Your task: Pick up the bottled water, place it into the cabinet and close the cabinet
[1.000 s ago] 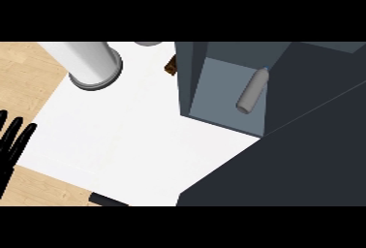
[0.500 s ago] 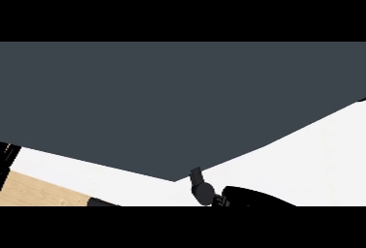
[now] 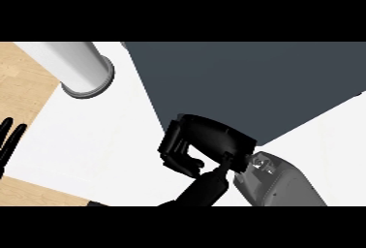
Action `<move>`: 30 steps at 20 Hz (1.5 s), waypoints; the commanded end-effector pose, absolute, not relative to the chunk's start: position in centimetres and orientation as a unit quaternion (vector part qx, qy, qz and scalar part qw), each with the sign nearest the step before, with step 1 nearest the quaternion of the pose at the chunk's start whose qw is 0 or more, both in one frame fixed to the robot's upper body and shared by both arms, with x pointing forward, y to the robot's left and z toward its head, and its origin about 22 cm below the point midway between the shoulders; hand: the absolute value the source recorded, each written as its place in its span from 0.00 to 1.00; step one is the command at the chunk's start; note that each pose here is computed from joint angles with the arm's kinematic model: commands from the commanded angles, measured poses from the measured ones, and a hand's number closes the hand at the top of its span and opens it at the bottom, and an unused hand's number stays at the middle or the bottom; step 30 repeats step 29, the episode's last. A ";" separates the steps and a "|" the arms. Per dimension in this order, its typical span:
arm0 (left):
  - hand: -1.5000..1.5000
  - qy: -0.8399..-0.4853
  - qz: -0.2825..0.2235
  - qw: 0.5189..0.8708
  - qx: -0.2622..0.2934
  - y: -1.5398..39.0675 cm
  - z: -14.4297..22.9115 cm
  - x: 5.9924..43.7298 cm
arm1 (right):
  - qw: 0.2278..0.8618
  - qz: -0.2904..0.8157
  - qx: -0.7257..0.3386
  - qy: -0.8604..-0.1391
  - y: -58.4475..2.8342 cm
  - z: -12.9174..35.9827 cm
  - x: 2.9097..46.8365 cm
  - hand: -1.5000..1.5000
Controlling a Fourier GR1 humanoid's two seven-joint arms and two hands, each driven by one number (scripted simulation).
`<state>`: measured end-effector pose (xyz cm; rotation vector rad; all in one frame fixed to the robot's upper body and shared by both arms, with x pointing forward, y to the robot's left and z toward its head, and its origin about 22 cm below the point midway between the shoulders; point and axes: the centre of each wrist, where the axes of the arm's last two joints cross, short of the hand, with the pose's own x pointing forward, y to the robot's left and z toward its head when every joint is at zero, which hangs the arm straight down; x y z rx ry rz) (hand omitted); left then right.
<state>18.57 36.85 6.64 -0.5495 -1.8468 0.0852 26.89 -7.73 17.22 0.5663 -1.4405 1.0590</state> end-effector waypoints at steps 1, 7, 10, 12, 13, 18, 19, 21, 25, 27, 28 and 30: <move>0.00 -0.791 0.042 0.566 -0.227 37.7 6.6 18.5 | 0.618 0.439 0.227 -0.611 -4.1 18.9 30.2 1.00; 0.00 -0.792 0.050 0.566 -0.225 38.1 6.2 18.1 | 0.629 0.386 0.179 -0.651 -1.7 21.3 34.3 1.00; 0.00 -0.793 0.052 0.565 -0.220 38.3 5.8 17.9 | 0.642 0.338 0.147 -0.673 -1.4 21.8 36.2 1.00; 0.00 -0.793 0.062 0.564 -0.222 37.8 5.4 17.9 | 0.650 0.305 0.140 -0.681 -1.6 21.2 37.0 1.00; 0.00 -0.796 0.054 0.561 -0.219 38.3 5.6 17.4 | 0.656 0.291 0.129 -0.685 -1.8 20.4 37.4 1.00; 0.00 -0.797 0.062 0.563 -0.212 39.0 5.7 17.3 | 0.656 0.262 0.132 -0.695 -0.6 21.4 38.3 1.00; 0.00 -0.797 0.061 0.562 -0.213 39.0 5.6 16.8 | 0.658 0.247 0.122 -0.701 -0.6 20.8 38.5 1.00; 0.00 -0.798 0.058 0.561 -0.213 39.4 6.1 16.9 | 0.666 0.221 0.127 -0.702 -0.6 20.8 39.0 1.00; 0.00 -0.794 0.065 0.564 -0.218 39.1 5.3 16.4 | 0.679 0.170 0.140 -0.701 -1.7 22.1 39.8 0.00; 0.00 -0.797 0.064 0.562 -0.215 39.3 5.7 16.5 | 0.681 0.166 0.139 -0.700 -1.0 21.1 39.6 0.00; 0.00 -0.799 0.061 0.558 -0.215 39.2 5.9 16.9 | 0.686 0.168 0.141 -0.694 -0.6 20.1 39.4 0.00; 0.00 -0.799 0.068 0.559 -0.213 38.9 5.3 16.2 | 0.686 0.163 0.137 -0.696 -1.1 20.2 39.7 0.00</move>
